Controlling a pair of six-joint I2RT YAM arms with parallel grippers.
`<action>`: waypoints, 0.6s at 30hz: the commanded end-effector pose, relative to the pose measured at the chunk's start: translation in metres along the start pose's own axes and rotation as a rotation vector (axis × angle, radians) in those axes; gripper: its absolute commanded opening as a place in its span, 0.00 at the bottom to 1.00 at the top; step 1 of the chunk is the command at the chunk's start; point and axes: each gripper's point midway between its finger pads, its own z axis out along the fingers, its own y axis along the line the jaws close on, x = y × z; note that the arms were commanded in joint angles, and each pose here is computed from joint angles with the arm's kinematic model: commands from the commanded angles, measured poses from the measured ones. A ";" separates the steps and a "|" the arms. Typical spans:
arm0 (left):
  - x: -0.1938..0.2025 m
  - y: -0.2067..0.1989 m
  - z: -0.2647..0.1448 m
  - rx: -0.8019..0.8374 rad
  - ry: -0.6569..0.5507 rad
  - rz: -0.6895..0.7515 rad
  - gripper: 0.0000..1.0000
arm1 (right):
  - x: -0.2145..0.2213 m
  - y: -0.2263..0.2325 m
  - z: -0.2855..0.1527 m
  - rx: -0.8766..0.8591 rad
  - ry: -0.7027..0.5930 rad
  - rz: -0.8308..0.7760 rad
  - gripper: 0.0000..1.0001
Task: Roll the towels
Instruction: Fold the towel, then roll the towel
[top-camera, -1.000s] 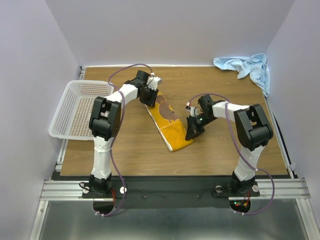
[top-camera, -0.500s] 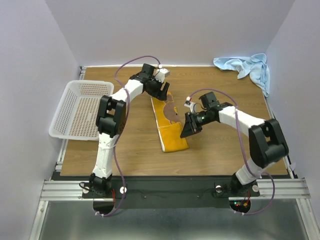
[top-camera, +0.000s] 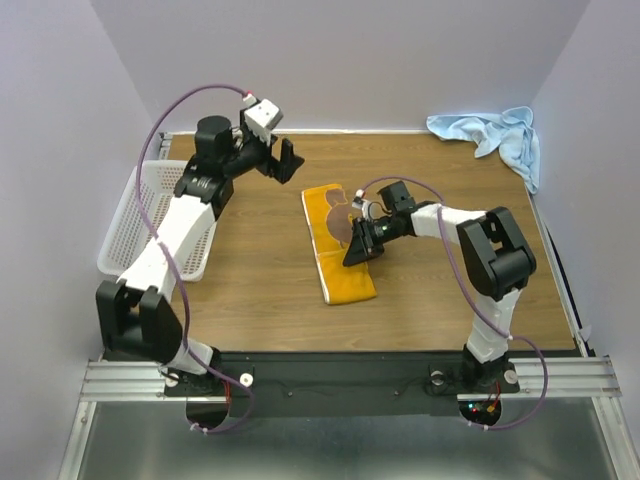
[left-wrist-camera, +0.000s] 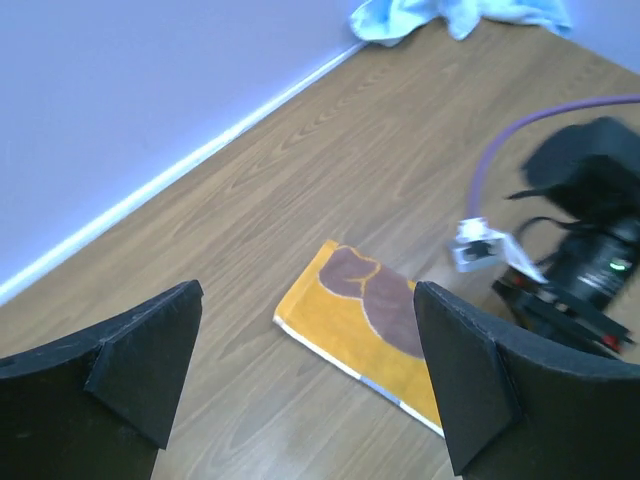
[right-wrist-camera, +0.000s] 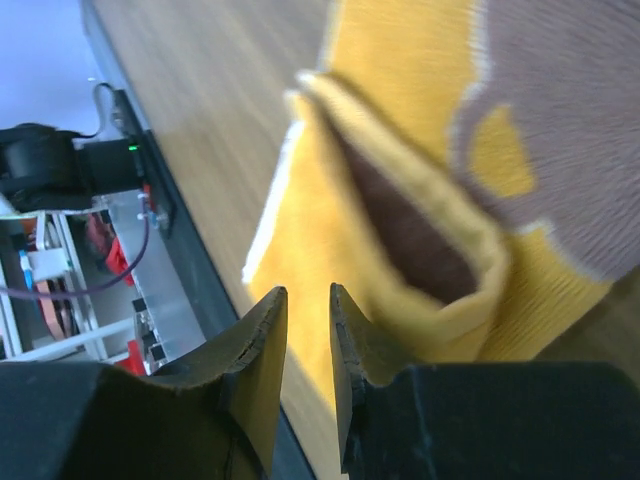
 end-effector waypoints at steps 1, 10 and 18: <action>0.032 -0.041 -0.025 0.159 0.035 0.154 0.99 | -0.018 -0.014 0.013 0.023 -0.045 -0.041 0.29; 0.170 -0.154 -0.070 0.390 0.306 0.646 0.81 | 0.012 -0.054 0.033 0.074 -0.009 0.131 0.28; 0.222 -0.220 -0.070 0.485 0.329 0.752 0.80 | 0.023 -0.057 0.032 0.091 -0.018 0.173 0.29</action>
